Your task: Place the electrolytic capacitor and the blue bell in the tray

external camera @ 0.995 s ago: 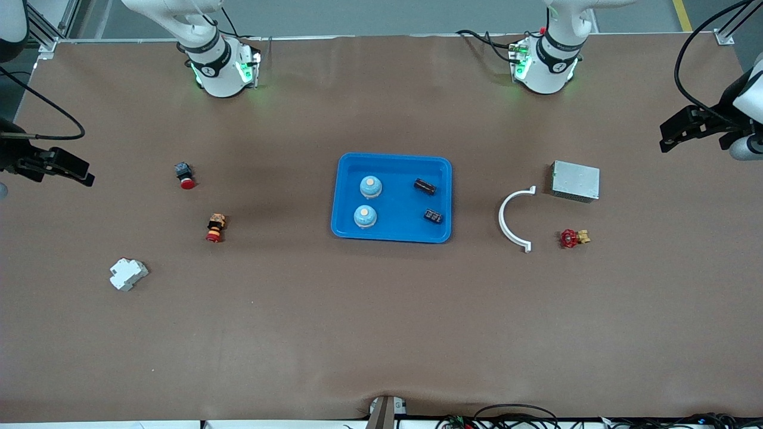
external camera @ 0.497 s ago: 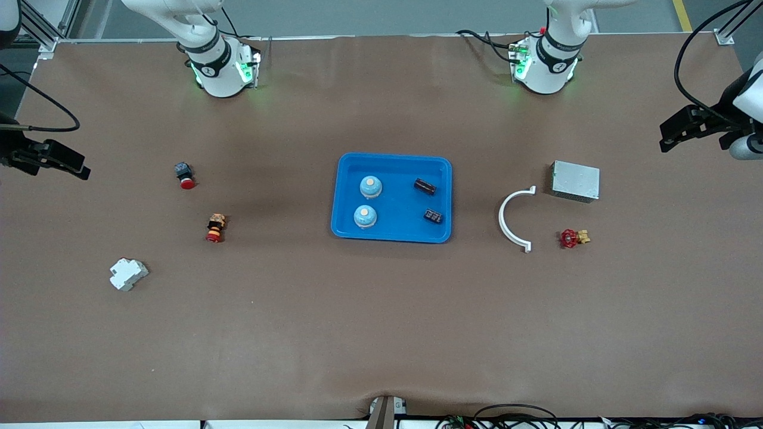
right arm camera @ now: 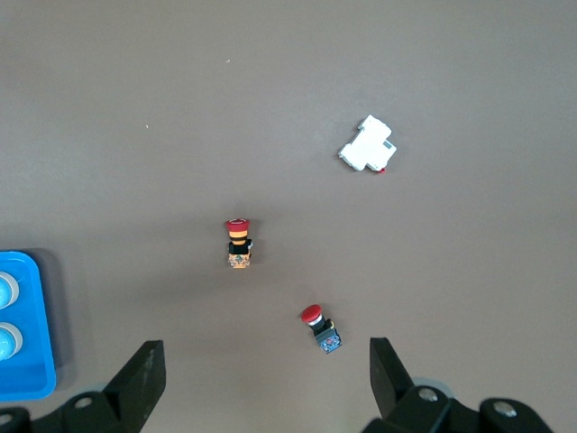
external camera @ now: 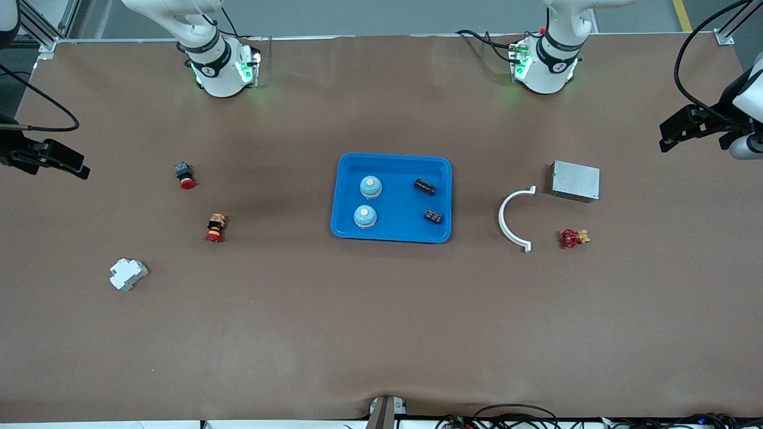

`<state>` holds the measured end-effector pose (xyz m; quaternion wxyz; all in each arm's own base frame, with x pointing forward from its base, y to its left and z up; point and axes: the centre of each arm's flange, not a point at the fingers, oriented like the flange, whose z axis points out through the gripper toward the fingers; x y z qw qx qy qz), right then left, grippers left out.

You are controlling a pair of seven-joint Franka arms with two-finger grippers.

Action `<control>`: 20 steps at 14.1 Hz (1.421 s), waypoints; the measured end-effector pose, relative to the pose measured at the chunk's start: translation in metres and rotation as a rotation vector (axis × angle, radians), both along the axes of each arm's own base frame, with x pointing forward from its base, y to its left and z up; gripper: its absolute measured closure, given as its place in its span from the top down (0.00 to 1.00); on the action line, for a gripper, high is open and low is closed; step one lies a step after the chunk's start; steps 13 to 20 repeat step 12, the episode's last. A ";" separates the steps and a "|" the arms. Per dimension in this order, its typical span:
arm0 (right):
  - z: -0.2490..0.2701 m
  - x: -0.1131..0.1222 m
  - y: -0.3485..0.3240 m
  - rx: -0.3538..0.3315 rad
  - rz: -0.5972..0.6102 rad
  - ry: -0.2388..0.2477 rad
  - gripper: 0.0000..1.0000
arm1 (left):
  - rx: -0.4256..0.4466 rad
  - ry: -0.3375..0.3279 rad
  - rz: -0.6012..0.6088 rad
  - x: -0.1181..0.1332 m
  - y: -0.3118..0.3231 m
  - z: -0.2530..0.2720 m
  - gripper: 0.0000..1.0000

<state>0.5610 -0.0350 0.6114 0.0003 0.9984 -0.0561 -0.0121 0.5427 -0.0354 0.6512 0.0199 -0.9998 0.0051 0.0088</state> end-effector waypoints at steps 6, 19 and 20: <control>0.004 -0.004 0.000 0.002 0.000 0.020 1.00 | -0.034 0.013 -0.008 0.000 -0.004 -0.005 1.00; 0.017 -0.014 0.000 0.003 -0.001 0.019 1.00 | -0.034 0.020 -0.008 0.002 -0.004 -0.008 1.00; 0.017 -0.014 0.000 0.003 -0.001 0.019 1.00 | -0.034 0.020 -0.008 0.002 -0.004 -0.008 1.00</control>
